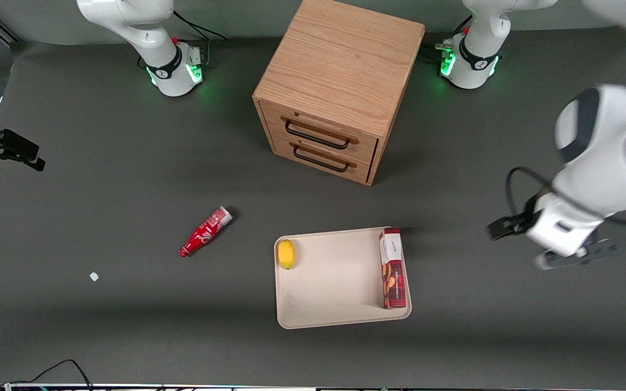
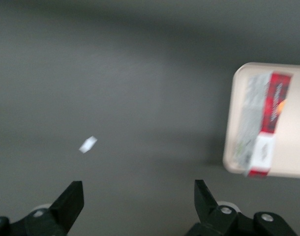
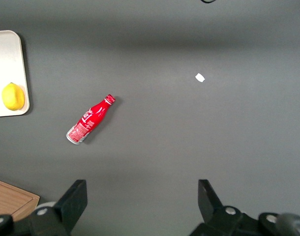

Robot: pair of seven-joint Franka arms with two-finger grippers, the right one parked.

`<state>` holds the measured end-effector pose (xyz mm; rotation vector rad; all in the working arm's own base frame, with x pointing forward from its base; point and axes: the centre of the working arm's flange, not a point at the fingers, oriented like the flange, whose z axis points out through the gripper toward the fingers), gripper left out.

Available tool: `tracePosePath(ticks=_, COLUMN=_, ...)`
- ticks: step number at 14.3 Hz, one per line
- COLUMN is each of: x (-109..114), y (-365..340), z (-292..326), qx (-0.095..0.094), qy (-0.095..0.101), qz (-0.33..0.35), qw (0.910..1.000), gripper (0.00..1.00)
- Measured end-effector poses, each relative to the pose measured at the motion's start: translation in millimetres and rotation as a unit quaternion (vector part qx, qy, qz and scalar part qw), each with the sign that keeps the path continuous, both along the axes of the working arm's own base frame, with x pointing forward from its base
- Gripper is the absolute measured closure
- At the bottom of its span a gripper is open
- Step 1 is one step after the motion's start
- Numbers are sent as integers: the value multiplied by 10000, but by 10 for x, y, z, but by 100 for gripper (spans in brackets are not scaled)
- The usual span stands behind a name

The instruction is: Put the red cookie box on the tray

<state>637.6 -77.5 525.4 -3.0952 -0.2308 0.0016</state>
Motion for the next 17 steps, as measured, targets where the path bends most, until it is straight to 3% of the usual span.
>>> tracePosePath(ticks=2, x=-282, y=417, z=363, qx=59, qy=75, qz=-200, qw=9998, gripper=0)
tracePosePath(ticks=5, x=-707, y=863, z=694, qx=-104, qy=-8, qz=-286, qw=9995, gripper=0)
tracePosePath(ticks=9, x=-1114, y=945, z=969, qx=-67, qy=-14, qz=-303, qw=9995, gripper=0)
tracePosePath(ticks=17, x=-1220, y=789, z=986, qx=-82, qy=56, qz=-754, qw=9971, gripper=0)
